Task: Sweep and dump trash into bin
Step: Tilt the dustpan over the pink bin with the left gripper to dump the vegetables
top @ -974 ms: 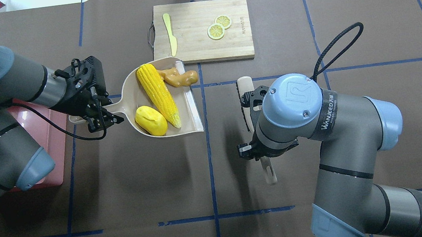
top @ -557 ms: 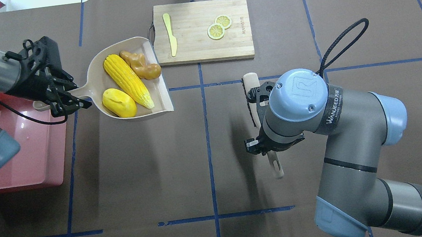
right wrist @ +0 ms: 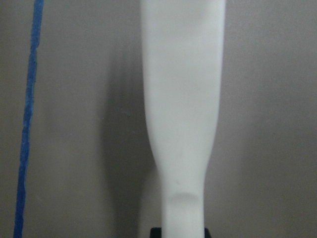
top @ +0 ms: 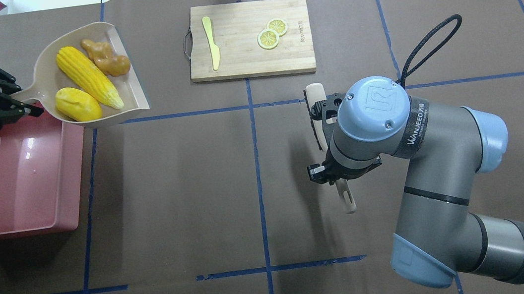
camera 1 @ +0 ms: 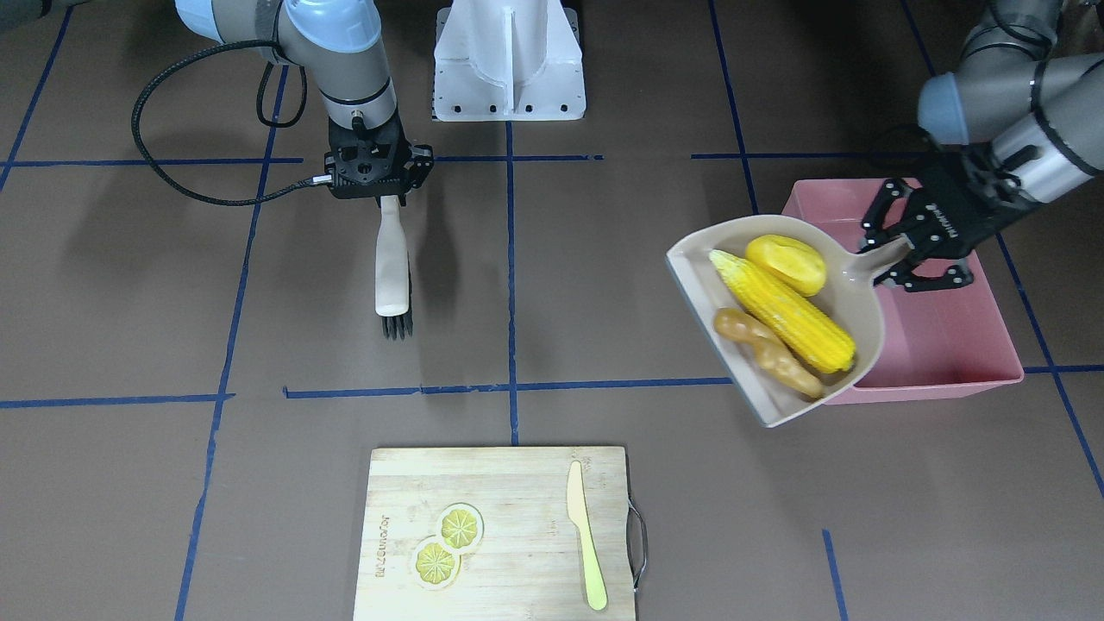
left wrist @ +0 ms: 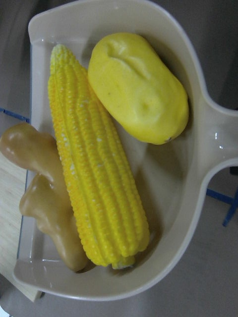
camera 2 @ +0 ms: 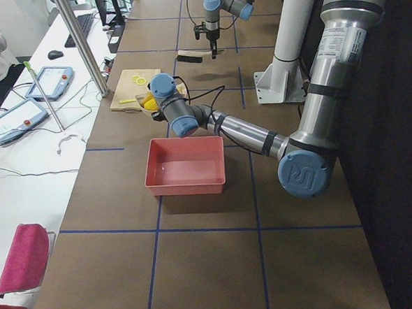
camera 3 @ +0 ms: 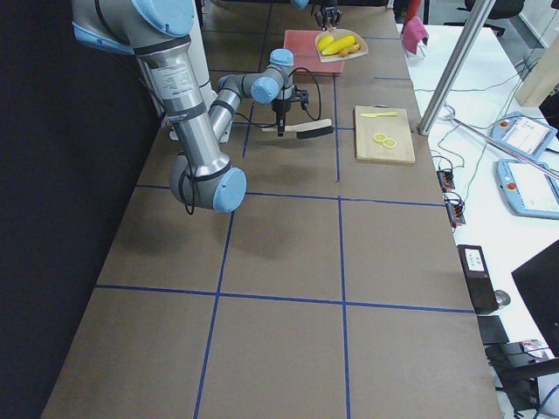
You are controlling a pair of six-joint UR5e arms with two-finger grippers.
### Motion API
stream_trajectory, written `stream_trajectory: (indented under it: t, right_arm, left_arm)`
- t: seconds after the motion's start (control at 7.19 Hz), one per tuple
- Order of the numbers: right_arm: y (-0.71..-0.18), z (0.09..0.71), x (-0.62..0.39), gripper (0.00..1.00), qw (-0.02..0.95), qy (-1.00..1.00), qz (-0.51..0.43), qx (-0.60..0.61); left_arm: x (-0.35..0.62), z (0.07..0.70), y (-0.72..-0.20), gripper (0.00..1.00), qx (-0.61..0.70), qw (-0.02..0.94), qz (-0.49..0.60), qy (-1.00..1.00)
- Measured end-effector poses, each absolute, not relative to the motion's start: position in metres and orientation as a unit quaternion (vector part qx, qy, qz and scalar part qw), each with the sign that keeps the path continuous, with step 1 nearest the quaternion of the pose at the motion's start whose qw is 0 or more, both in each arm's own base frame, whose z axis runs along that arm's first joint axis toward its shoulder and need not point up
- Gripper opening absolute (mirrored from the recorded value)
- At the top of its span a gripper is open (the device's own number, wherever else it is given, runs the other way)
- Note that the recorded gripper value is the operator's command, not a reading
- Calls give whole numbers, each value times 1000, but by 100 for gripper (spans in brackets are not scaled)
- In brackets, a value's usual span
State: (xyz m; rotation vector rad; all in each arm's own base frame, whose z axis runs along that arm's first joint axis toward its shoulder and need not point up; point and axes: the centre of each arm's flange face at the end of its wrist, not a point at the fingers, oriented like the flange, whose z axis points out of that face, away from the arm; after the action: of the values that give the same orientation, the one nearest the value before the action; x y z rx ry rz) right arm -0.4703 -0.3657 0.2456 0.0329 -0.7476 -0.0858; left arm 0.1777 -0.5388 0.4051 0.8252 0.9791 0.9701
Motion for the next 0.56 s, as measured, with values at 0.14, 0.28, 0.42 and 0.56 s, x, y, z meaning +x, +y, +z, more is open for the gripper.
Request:
stream_trajectory:
  t: [0.14, 0.28, 0.42, 0.56]
  right_arm:
    - [-366, 246, -470, 0, 930, -365, -42, 16]
    - [-365, 246, -471, 0, 930, -365, -42, 15]
    - [-365, 246, -471, 0, 930, -365, -42, 15]
    - [-365, 246, -471, 0, 930, -365, -43, 15]
  left_arm:
    - [155, 421, -541, 0, 371, 705, 425, 429]
    - [129, 436, -544, 0, 374, 718, 415, 416]
    - [102, 461, -548, 0, 374, 729, 411, 400]
    - [73, 490, -550, 0, 374, 739, 409, 383]
